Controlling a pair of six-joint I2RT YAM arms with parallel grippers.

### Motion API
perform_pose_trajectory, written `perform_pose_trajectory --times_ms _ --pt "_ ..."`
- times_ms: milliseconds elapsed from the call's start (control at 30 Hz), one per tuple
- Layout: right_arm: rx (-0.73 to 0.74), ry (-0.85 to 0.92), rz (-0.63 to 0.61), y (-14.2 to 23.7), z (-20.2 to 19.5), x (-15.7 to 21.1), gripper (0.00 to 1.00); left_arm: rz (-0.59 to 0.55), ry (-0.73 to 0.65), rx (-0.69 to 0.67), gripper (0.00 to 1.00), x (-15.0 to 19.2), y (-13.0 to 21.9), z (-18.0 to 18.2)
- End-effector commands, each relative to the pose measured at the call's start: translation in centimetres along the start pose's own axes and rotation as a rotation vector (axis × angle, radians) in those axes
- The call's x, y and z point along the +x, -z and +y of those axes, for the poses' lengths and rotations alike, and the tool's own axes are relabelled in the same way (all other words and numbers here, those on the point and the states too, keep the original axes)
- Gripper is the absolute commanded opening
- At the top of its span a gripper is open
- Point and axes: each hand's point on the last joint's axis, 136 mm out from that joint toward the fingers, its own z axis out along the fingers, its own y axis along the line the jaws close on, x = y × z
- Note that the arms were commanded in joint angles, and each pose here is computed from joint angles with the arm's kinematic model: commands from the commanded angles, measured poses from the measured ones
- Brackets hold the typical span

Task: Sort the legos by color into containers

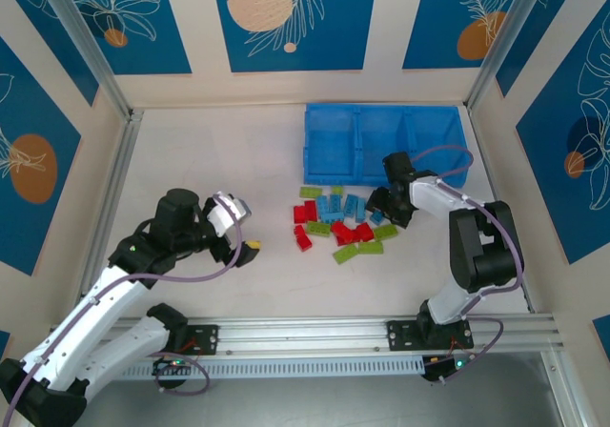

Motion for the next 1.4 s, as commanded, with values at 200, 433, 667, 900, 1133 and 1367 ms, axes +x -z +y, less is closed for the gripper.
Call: perform_pose_trajectory --times_ms 200,433,667,900,1133,1367 --pt "0.015 -0.015 -0.009 -1.0 0.7 -0.4 0.41 0.006 -0.028 -0.009 1.00 0.4 -0.2 0.0" --pt "-0.094 0.020 -0.246 6.3 2.0 -1.9 0.25 0.001 -0.027 -0.004 1.00 0.4 -0.2 -0.1" --pt "-0.250 0.026 -0.589 16.0 0.5 -8.4 0.24 -0.004 -0.033 -0.017 1.00 0.2 -0.3 0.2" --pt "-0.157 -0.068 -0.465 12.1 -3.3 -20.2 0.22 0.011 -0.031 -0.045 1.00 0.7 -0.2 0.6" --pt "-0.140 -0.177 -0.341 7.8 -5.2 -25.3 0.36 0.009 -0.038 -0.098 1.00 1.0 0.3 1.2" --pt "-0.115 -0.222 -0.359 10.7 -5.9 -24.7 0.57 0.023 -0.030 -0.116 1.00 1.1 0.1 1.6"
